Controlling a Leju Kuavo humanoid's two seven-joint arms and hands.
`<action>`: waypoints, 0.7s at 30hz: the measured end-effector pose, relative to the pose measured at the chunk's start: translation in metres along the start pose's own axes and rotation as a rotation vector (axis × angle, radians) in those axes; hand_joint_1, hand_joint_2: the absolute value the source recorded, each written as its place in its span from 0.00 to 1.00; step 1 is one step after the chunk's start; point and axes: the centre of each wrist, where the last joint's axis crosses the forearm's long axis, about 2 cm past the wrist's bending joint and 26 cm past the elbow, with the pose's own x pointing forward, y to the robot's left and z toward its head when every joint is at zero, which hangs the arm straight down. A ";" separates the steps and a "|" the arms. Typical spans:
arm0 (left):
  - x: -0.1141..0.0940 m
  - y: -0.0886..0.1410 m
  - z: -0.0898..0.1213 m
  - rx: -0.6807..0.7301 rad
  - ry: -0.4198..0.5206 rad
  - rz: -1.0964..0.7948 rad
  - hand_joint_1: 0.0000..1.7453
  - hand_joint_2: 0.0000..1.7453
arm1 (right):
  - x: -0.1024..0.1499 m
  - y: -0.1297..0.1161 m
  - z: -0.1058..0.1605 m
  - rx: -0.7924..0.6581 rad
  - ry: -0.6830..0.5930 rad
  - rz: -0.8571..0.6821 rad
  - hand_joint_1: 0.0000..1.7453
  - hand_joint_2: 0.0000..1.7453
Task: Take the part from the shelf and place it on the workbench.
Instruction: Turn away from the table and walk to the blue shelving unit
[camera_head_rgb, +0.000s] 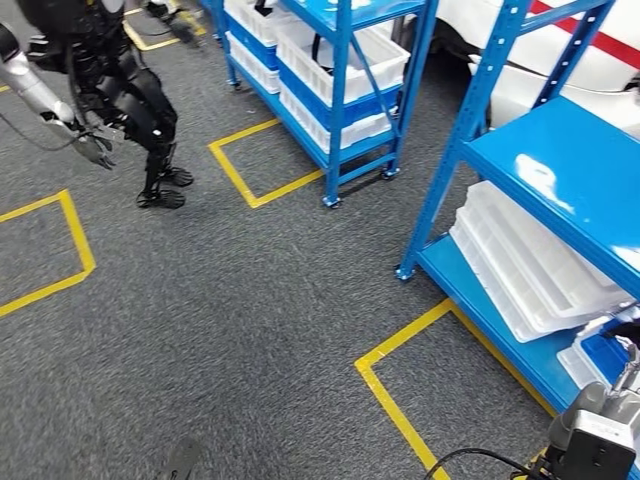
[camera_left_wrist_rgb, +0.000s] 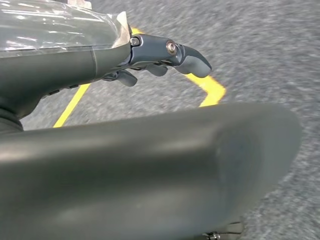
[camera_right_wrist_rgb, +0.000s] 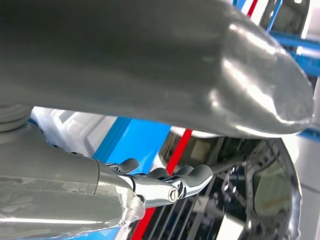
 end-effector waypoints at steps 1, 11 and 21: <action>0.000 0.000 0.000 0.000 0.000 0.000 0.00 0.00 | 0.000 0.000 0.000 0.000 0.000 0.000 0.00 0.00; 0.000 0.001 0.000 0.003 0.001 0.001 0.00 0.00 | 0.000 -0.001 0.001 0.000 0.002 0.002 0.00 0.00; 0.003 0.002 -0.002 0.005 -0.006 0.002 0.00 0.00 | -0.001 -0.002 0.001 -0.006 0.002 0.005 0.00 0.00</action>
